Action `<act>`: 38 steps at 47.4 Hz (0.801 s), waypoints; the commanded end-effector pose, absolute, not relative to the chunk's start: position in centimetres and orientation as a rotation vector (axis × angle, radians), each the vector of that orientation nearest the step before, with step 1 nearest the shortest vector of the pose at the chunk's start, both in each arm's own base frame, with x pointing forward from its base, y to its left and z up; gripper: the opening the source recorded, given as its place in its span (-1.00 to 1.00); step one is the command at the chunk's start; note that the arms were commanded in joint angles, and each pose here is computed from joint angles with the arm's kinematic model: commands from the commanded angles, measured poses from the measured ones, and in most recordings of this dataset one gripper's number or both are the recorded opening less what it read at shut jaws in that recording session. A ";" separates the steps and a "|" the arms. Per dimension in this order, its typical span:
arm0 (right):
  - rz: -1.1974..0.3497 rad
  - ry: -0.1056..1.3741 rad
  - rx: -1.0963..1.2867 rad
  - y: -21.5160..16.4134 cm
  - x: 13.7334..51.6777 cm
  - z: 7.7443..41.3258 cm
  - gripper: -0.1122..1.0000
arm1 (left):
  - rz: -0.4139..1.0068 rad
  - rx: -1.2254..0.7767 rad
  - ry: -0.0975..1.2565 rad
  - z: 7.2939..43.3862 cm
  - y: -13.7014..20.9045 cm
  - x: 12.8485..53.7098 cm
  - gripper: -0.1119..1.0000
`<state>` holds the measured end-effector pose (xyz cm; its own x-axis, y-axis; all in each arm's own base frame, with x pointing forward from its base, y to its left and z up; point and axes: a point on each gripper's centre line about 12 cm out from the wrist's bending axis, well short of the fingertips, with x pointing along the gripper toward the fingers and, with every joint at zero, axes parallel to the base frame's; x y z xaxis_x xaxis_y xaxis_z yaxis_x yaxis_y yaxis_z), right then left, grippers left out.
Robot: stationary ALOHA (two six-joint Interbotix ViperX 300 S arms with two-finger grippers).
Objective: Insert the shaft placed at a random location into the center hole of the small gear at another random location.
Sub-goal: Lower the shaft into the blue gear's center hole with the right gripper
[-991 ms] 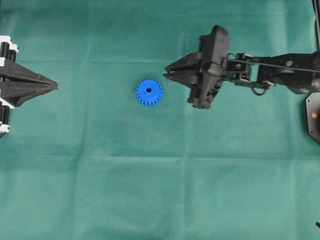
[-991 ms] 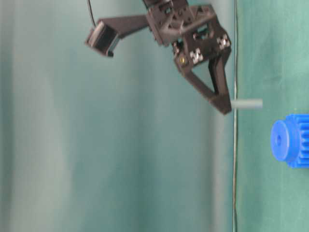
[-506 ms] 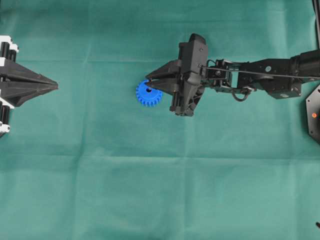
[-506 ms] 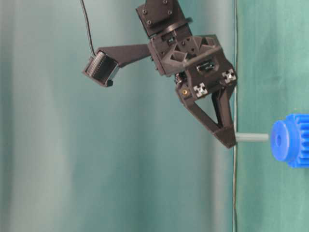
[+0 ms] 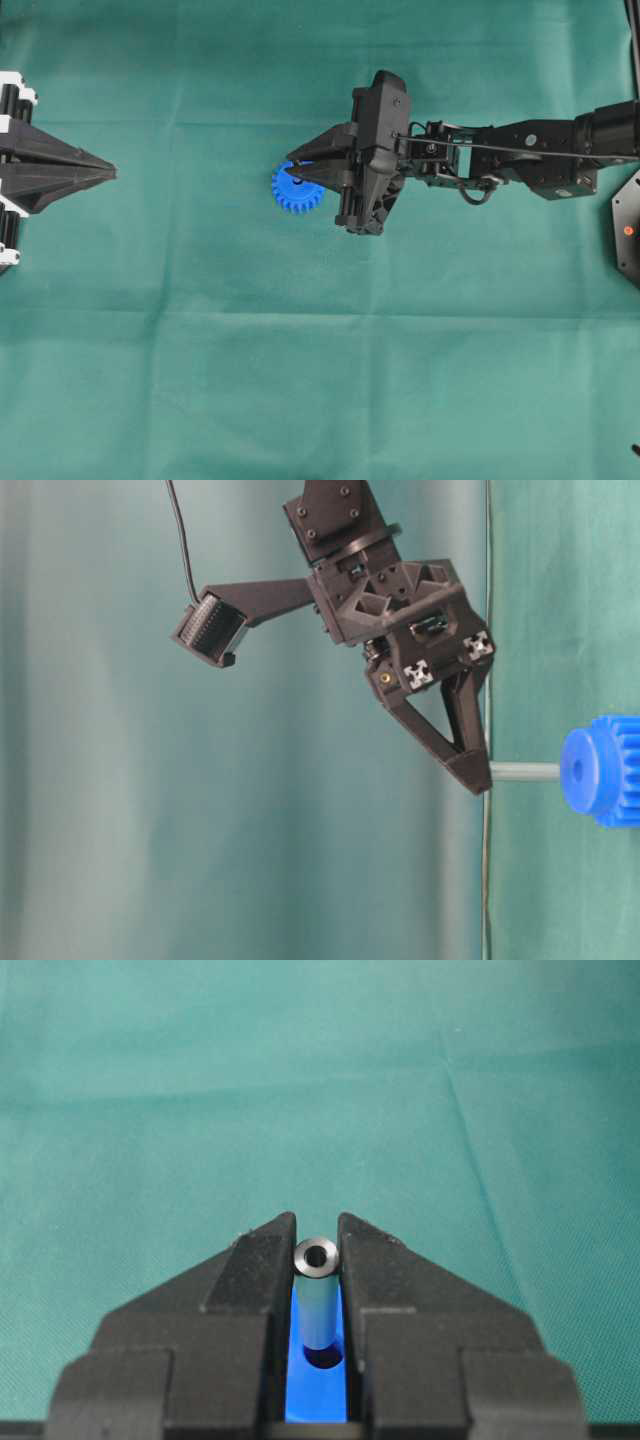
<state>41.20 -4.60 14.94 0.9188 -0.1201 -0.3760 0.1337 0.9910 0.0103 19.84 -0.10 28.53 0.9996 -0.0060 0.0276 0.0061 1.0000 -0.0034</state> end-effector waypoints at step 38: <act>-0.130 0.391 0.036 -4.6 41.9 14.3 -0.57 | -0.008 -0.004 -0.054 29.6 -0.1 20.1 -0.80</act>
<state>41.59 -4.73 13.54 0.9070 -0.1223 -0.4029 0.1390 0.9902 0.0123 19.82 -0.09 28.56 0.9996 -0.0057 0.0291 0.0058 1.0000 -0.0048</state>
